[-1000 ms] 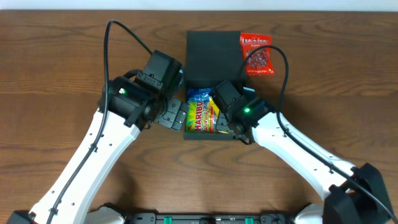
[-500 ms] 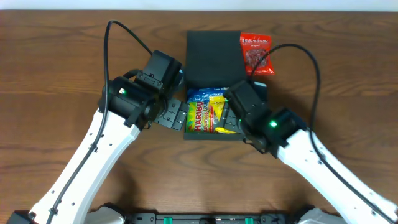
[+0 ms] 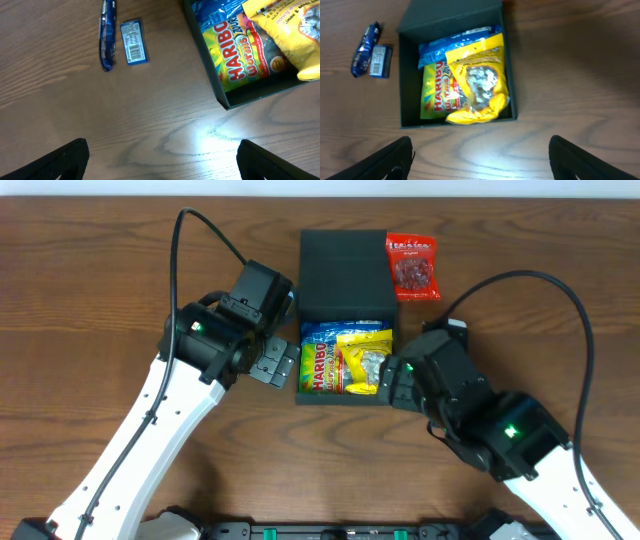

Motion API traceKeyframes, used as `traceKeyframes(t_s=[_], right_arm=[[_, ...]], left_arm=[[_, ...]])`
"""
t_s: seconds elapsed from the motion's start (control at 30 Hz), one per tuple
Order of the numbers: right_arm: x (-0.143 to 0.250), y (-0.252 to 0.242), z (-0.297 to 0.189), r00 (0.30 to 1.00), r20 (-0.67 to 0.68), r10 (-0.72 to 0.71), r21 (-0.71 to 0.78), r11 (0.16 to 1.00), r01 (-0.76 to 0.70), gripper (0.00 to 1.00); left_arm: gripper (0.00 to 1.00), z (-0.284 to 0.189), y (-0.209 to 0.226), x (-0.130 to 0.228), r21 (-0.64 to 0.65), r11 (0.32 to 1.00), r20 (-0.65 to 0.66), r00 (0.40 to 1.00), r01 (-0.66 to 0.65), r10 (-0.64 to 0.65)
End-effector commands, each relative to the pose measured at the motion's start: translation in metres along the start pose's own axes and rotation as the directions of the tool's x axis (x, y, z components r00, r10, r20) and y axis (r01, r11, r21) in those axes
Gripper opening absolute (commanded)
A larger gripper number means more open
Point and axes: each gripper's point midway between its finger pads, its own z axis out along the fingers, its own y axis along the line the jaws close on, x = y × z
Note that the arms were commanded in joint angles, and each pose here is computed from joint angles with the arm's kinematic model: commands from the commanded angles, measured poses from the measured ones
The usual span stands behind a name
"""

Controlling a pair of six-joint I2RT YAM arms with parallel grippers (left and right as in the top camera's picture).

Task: Pack container
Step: 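Open right gripper and withdraw it from the box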

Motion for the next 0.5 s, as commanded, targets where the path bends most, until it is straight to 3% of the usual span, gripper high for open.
traceKeyframes(t_s=[0.0,0.23,0.47], right_arm=[[-0.003,-0.006,-0.008,0.999,0.025,-0.024,0.017,1.0,0.023,0.89],[0.001,-0.015,-0.011,1.0,0.009,-0.021,0.042,0.999,0.021,0.9],[-0.002,-0.022,-0.01,1.0,0.016,-0.002,0.061,0.998,0.001,0.93]], left_arm=[[0.95,-0.003,0.004,-0.002,-0.016,1.0,0.006,1.0,-0.009,0.009],[0.95,-0.018,-0.012,0.012,0.097,0.995,-0.003,1.0,-0.018,0.019],[0.95,-0.071,-0.005,0.015,0.112,0.994,0.194,0.981,-0.005,-0.017]])
